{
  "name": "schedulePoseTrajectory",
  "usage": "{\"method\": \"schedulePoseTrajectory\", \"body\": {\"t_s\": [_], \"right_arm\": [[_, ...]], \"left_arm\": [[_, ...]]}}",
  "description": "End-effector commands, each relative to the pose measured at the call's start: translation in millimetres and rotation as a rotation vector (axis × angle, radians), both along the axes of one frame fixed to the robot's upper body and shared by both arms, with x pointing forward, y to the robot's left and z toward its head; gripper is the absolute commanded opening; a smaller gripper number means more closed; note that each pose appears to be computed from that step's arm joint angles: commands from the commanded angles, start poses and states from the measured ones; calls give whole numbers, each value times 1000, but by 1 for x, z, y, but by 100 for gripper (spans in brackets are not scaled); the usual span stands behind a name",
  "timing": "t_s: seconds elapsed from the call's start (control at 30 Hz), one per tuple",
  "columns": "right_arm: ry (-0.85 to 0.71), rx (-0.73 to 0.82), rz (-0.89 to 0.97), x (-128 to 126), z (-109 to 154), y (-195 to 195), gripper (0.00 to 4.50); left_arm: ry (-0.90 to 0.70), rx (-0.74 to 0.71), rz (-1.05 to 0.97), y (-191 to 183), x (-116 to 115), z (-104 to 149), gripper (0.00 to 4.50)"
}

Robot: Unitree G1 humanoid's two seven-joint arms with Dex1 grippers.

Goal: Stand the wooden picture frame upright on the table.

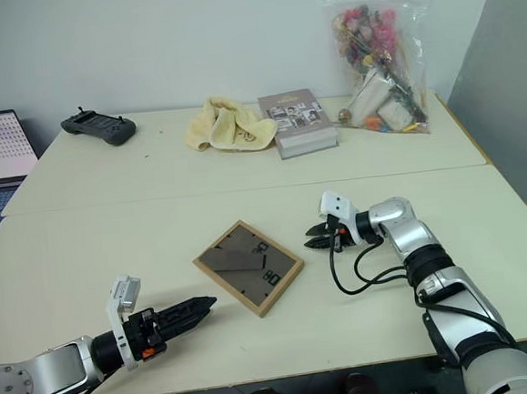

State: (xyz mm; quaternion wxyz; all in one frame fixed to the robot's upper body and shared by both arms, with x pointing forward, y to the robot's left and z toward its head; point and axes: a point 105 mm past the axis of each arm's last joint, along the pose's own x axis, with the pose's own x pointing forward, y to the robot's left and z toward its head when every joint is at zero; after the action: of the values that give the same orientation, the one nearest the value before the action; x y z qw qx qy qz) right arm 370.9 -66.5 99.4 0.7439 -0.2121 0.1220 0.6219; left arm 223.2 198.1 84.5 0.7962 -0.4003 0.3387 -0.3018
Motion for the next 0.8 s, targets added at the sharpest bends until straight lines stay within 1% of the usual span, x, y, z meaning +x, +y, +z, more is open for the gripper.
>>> {"method": "schedulePoseTrajectory", "body": {"t_s": [0.03, 0.07, 0.2, 0.33, 0.47, 0.67, 0.8], "right_arm": [[-38, 5, 78, -8, 8, 11, 10], [-35, 6, 87, -10, 7, 13, 3], [-33, 18, 113, -18, 4, 27, 3], [-21, 34, 163, -34, -1, 42, 3], [-23, 44, 199, -48, 1, 53, 3], [-40, 39, 169, -48, 4, 49, 3], [-44, 18, 137, -46, -1, 40, 3]], "left_arm": [[52, -26, -3, -7, -2, -12, 450], [58, -35, -4, -10, -2, -13, 450], [81, -84, -37, -24, -3, -19, 450], [126, -91, -42, -34, -5, -32, 450], [161, -92, -33, -39, 1, -43, 450], [162, -134, -31, -41, 12, -42, 450], [146, -124, -24, -39, 20, -41, 450]]}}
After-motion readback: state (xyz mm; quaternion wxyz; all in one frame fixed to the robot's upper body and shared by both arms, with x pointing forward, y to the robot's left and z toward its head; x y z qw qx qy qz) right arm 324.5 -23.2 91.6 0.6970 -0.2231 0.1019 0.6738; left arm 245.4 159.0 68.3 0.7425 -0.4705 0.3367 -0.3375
